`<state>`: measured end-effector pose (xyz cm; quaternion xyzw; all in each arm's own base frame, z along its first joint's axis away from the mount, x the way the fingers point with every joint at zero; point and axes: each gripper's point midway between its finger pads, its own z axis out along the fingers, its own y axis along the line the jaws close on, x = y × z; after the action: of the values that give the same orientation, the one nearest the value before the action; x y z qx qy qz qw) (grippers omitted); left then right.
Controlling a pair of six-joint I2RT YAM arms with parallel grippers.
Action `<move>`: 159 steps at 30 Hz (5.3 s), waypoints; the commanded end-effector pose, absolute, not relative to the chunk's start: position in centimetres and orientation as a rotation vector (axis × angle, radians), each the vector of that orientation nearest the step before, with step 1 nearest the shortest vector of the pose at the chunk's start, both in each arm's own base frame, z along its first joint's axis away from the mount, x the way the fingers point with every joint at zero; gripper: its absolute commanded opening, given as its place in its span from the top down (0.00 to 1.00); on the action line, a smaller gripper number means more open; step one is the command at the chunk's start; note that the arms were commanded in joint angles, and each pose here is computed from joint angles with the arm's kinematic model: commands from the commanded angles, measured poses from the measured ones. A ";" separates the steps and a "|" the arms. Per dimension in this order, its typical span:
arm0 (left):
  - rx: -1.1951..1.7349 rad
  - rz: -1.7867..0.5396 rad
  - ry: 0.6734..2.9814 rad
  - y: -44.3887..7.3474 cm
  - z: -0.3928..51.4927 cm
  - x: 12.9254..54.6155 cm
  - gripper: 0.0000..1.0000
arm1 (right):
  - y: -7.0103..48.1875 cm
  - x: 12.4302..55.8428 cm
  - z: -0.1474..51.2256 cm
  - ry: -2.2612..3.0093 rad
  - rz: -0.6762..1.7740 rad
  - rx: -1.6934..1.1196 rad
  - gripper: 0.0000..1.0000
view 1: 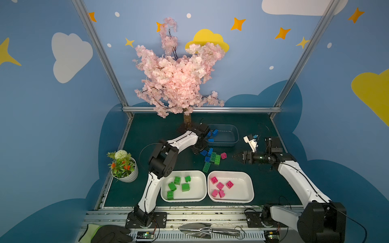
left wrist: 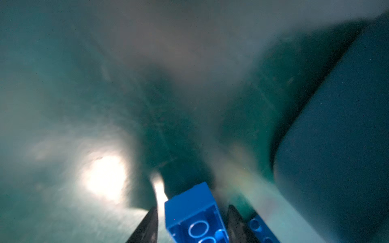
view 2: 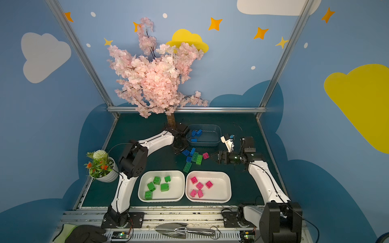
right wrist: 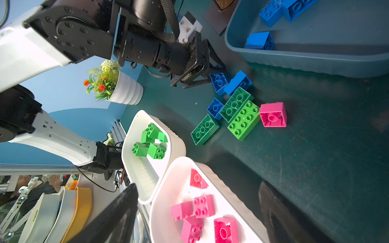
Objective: Sort the legos into containers by color
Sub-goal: 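Carry the blue brick with the left gripper over the blue tub, then release the blue brick into the tub while the right gripper moves toward the pile, then lower the right gripper onto a blue brick beside the tub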
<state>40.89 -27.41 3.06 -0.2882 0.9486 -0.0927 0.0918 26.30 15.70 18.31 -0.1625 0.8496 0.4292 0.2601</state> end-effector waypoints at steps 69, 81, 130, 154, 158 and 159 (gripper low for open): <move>0.362 -0.587 2.532 -35.6 17.8 47.5 0.19 | 15.4 30.3 20.6 2.287 1.100 -0.401 0.12; 0.487 -0.820 2.532 -29.0 21.3 37.6 0.01 | 18.9 32.1 17.6 2.502 0.935 -0.215 0.17; 0.228 -1.183 2.448 -18.1 18.8 29.1 0.01 | 31.1 37.3 5.6 2.914 0.409 -0.087 0.47; 0.218 -1.207 2.480 -18.2 17.2 28.6 0.01 | 28.9 37.0 3.1 2.950 0.102 -0.137 0.55; 0.216 -1.211 2.481 -18.2 17.0 28.7 0.01 | 28.9 37.1 2.5 2.956 0.089 -0.144 0.56; 0.217 -1.211 2.480 -18.2 17.0 28.7 0.01 | 28.9 37.1 2.4 2.957 0.085 -0.143 0.58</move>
<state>28.86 -18.17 17.36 0.0746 0.8830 -0.4226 0.1901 37.19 29.22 3.02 -0.0419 0.9933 0.0489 0.0958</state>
